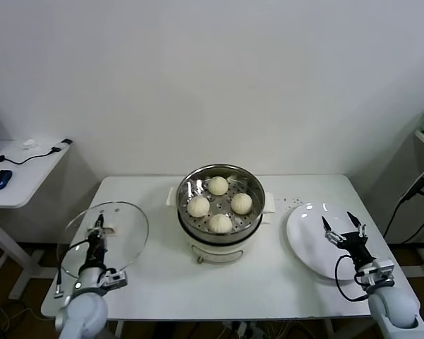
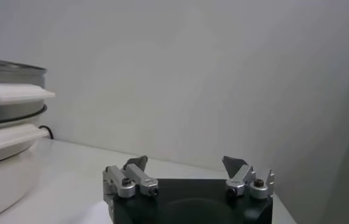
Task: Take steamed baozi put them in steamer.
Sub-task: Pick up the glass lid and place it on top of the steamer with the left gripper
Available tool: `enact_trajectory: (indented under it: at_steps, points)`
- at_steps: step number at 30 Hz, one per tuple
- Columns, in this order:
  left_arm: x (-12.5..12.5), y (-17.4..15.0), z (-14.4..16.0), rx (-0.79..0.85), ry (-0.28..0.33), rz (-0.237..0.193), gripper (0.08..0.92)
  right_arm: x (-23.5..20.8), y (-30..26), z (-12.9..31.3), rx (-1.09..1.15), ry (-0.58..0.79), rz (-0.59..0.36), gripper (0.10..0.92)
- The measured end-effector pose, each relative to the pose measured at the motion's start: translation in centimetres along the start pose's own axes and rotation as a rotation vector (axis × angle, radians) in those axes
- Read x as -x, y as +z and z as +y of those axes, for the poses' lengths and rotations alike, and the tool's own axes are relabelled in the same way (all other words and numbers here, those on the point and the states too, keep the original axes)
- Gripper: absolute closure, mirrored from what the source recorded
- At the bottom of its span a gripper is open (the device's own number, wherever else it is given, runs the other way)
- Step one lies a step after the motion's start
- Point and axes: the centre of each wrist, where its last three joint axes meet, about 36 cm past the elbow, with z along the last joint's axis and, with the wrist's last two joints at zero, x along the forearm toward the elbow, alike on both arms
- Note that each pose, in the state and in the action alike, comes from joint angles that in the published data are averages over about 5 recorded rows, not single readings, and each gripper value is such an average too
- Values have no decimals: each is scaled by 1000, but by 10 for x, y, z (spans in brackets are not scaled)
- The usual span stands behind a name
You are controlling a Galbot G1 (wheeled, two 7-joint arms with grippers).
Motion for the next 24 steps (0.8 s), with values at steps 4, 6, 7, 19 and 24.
enact_trajectory:
  at_steps: [4,6,7,19,24]
  points:
    - [-14,3,34,16,-34,20,852,4,0,-3,-6,1,1,200]
    - [-19,2,52,18,-54,30,852,6,0,-4,-10,1,1,200]
    - [-21,1,61,17,-63,34,852,7,0,-4,-12,1,2,200]
    - [-25,-54,144,-23,-94,30,852,21,2,-1,-26,3,5,200]
    - [-25,-99,166,-50,-90,-9,852,23,4,-1,-30,7,8,200]
